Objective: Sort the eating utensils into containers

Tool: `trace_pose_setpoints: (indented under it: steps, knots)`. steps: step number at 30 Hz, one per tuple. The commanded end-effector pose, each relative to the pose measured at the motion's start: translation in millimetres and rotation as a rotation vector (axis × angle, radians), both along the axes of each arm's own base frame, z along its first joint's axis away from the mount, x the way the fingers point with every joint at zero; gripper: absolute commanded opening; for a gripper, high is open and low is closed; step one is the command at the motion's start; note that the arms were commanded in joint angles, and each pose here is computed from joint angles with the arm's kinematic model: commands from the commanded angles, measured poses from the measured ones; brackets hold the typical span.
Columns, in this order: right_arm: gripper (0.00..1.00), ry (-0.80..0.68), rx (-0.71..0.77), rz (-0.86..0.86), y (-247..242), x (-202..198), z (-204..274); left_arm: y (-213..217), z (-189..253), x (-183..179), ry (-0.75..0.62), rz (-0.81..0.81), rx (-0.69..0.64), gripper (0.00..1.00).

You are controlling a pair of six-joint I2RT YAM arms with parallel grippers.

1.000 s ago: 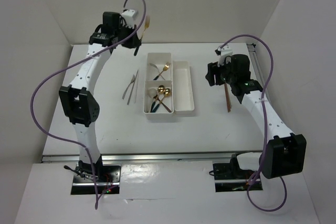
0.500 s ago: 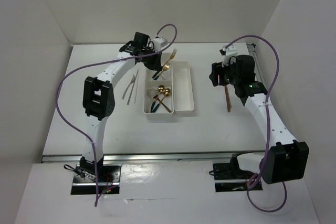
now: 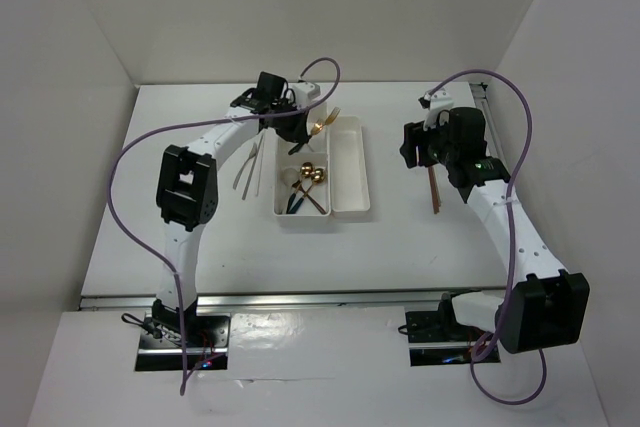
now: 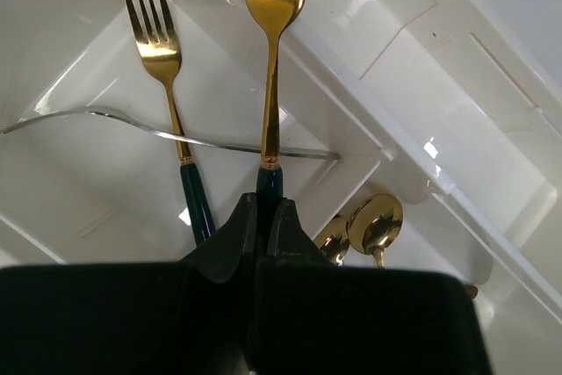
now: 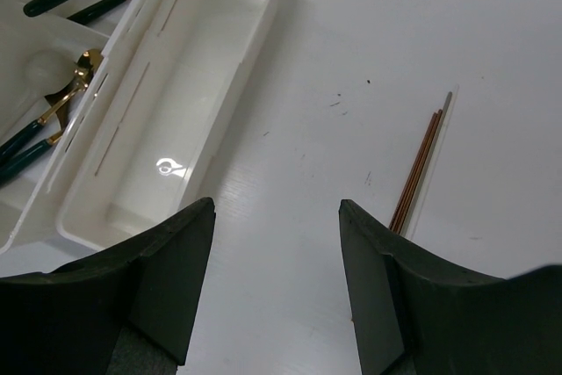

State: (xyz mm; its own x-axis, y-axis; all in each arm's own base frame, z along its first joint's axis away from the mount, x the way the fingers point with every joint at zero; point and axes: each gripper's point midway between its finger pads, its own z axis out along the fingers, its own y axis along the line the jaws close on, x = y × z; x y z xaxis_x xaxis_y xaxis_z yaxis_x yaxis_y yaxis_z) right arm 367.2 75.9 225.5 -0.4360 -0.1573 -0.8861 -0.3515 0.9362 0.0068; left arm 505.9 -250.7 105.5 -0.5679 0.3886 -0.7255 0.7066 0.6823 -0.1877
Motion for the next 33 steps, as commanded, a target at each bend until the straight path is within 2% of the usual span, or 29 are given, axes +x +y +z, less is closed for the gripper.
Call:
trace_pose_setpoints:
  steps: [1, 10, 17, 18, 19, 20, 23, 27, 28, 29, 33]
  knots:
    - [0.66, -0.013, 0.009, -0.024, -5, -6, 6, 16, -4, 10, -0.046, 0.029, 0.044, 0.00]
    - [0.66, -0.013, 0.009, -0.024, -5, -6, 6, 28, 5, 24, -0.070, 0.111, 0.038, 0.00]
    - [0.66, -0.013, 0.009, -0.024, -5, -8, 7, 32, -6, 29, -0.056, 0.141, 0.064, 0.02]
    - [0.68, -0.003, 0.008, -0.025, -6, -10, 3, 36, -3, 32, -0.059, 0.168, 0.075, 0.10]
    - [0.74, -0.003, 0.007, -0.025, -6, -10, 3, 36, -5, 30, -0.048, 0.168, 0.080, 0.28]
    - [0.74, -0.007, -0.004, -0.028, -7, -9, 3, 40, -5, 32, -0.047, 0.193, 0.091, 0.39]
    - [0.75, 0.001, -0.018, -0.033, -10, -10, -5, 38, 4, 30, -0.071, 0.187, 0.072, 0.61]
    - [0.74, -0.005, -0.039, -0.032, -12, -6, -9, 31, 39, 19, -0.091, 0.199, -0.021, 0.66]
    - [0.74, 0.003, -0.054, -0.035, -14, -8, -15, 29, 68, 18, -0.136, 0.205, -0.062, 0.66]
    - [0.72, 0.015, -0.056, -0.035, -14, -7, -22, 29, 79, 14, -0.139, 0.218, -0.080, 0.66]
    - [0.62, 0.026, -0.138, -0.080, -32, -6, -42, 32, 164, -4, -0.235, 0.274, -0.195, 0.66]
